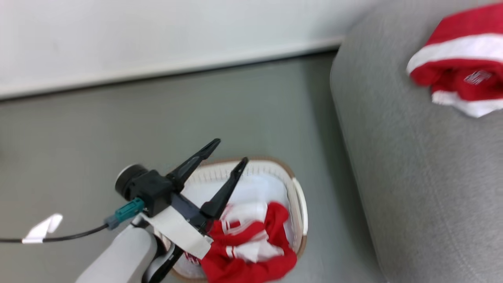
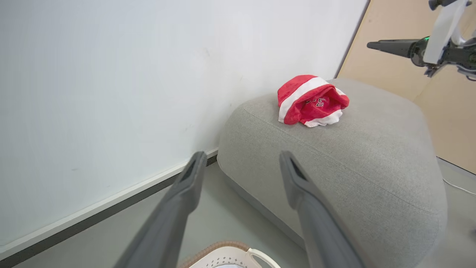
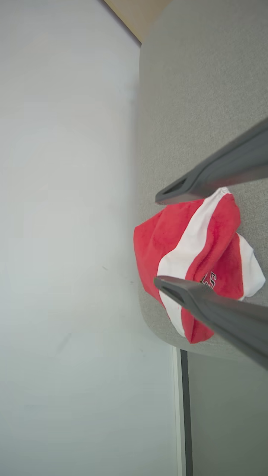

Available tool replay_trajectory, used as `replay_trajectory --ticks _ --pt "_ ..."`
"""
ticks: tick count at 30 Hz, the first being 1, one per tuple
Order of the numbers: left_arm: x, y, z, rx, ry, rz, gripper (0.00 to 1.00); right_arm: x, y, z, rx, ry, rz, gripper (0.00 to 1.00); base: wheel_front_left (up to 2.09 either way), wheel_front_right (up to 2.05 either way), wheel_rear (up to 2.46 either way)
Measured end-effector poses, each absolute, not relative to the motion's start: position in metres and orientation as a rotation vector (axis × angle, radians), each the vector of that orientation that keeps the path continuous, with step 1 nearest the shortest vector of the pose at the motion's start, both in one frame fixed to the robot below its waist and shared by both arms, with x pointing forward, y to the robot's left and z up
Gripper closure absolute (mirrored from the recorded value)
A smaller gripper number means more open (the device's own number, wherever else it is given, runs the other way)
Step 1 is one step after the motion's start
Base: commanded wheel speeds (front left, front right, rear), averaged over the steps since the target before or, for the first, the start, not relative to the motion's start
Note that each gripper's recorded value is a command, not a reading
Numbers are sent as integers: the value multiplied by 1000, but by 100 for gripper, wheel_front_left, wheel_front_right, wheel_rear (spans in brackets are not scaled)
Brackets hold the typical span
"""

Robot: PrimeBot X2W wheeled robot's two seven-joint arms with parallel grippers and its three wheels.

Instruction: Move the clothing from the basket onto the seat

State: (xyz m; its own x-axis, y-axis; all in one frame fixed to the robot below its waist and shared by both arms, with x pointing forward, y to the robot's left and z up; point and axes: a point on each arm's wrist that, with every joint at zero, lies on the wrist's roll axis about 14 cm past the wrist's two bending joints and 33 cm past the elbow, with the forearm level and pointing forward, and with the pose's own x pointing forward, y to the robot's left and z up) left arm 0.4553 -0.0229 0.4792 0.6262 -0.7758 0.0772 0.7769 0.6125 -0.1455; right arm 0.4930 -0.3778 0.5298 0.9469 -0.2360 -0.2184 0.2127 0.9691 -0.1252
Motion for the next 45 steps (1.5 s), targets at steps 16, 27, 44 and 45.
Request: replay_trajectory --ticks 16,27,44,45 --pt "423 75 559 -143 -169 -484 0 419 -267 610 108 -123 71 0 0 0 0" --pt "395 158 535 -126 -130 -203 0 375 -208 555 212 -177 112 0 0 0 0" --pt "372 184 502 -162 -68 -65 0 350 -175 511 243 -97 87 0 0 0 0" --pt "372 184 502 -160 -66 -63 0 351 -175 512 241 -98 88 0 0 0 0"
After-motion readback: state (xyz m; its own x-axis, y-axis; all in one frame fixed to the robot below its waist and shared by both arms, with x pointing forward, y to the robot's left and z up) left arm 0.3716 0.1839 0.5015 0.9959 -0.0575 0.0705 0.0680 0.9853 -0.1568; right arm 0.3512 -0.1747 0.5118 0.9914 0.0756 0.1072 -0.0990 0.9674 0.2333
